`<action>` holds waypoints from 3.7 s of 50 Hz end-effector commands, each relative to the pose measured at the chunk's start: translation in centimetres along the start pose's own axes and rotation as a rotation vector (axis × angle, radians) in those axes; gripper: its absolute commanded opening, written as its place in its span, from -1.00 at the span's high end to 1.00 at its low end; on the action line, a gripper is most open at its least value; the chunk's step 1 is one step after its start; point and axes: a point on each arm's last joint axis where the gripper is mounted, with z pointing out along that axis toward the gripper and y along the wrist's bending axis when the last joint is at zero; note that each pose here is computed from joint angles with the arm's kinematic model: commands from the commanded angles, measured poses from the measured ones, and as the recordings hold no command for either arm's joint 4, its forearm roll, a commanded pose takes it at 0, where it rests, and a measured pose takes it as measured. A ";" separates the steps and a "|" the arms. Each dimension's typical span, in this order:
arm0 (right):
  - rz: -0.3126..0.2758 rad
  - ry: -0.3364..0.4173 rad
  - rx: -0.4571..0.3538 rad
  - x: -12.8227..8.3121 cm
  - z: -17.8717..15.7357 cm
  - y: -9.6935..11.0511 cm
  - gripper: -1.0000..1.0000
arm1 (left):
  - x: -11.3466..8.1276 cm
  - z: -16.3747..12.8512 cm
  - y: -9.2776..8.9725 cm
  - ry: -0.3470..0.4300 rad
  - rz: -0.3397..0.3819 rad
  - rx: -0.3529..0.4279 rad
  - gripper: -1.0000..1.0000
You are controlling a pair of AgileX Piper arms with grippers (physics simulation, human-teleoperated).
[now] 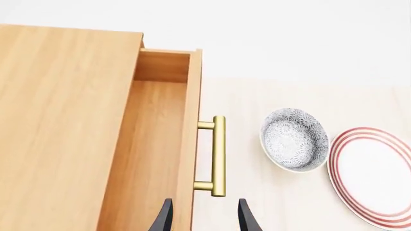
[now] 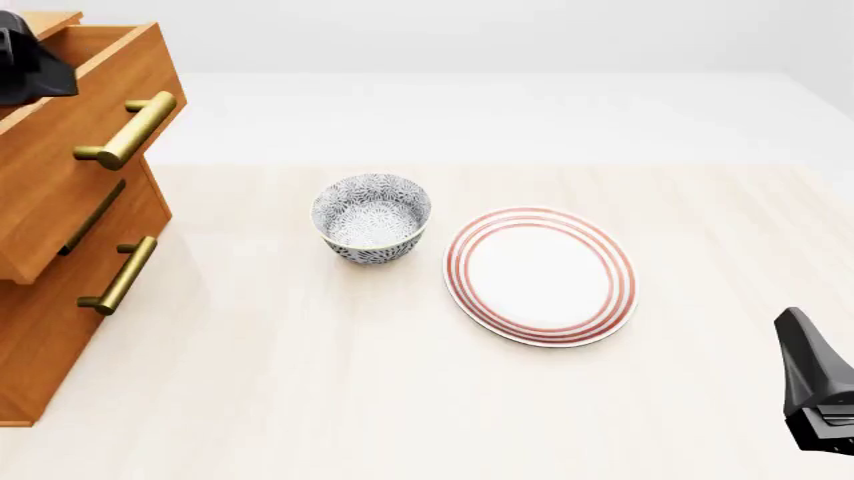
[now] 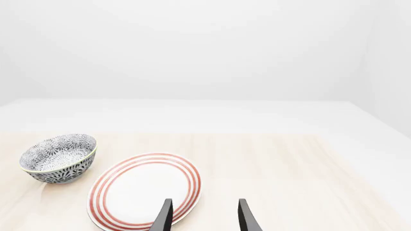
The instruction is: Open the top drawer of the cabinet.
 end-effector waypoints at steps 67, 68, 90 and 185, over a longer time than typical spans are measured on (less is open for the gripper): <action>0.000 0.000 0.000 0.0 0.0 0.0 -1.00 | 2.1 4.1 -0.2 0.048 -0.009 0.008 -1.00; 0.000 0.000 0.000 0.0 0.0 0.0 -1.00 | 2.1 4.1 -0.3 0.050 -0.009 0.010 -1.00; 0.000 0.000 0.000 0.0 0.0 0.0 -1.00 | 2.4 5.0 -1.3 0.071 0.017 0.044 -1.00; 0.000 0.000 0.000 0.0 0.0 0.0 -1.00 | 2.9 4.1 -8.3 0.060 0.265 0.296 -1.00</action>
